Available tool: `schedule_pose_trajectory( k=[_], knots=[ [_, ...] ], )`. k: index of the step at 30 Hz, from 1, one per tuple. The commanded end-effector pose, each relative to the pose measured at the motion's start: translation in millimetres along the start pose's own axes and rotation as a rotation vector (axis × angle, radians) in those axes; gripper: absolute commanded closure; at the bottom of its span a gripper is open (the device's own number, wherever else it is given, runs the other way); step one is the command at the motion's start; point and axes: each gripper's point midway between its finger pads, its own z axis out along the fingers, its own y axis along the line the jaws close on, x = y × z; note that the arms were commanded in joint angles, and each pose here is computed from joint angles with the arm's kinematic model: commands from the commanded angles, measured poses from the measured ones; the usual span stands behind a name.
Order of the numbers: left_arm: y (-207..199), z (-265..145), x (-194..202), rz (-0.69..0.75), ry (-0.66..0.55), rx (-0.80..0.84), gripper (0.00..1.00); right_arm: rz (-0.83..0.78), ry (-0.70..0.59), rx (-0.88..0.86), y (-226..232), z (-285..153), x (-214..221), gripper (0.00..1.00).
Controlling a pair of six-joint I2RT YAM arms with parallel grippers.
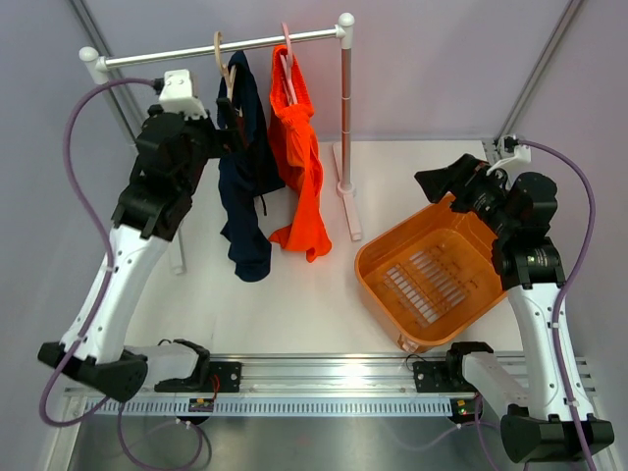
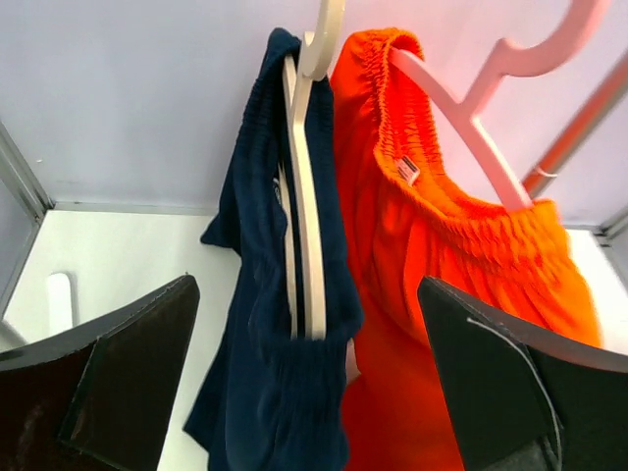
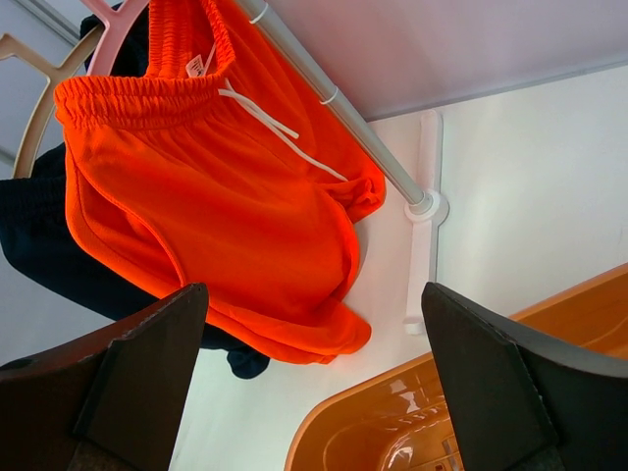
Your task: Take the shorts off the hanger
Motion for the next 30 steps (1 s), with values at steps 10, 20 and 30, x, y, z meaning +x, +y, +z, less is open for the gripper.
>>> schedule_pose_trajectory(
  k=[10, 20, 30],
  knots=[
    [-6.2, 88.6, -46.0, 0.159, -0.106, -0.109, 0.01, -0.037, -0.014, -0.005, 3.3, -1.7, -6.8, 0.01],
    [3.4, 115.8, -39.7, 0.22, -0.062, -0.157, 0.16, -0.058, -0.006, 0.046, -8.7, 0.8, -4.5, 0.01],
    [4.6, 130.2, -8.8, 0.18, 0.025, -0.11, 0.29, -0.052, -0.002, 0.044, -9.9, 4.6, -4.4, 0.01]
  ],
)
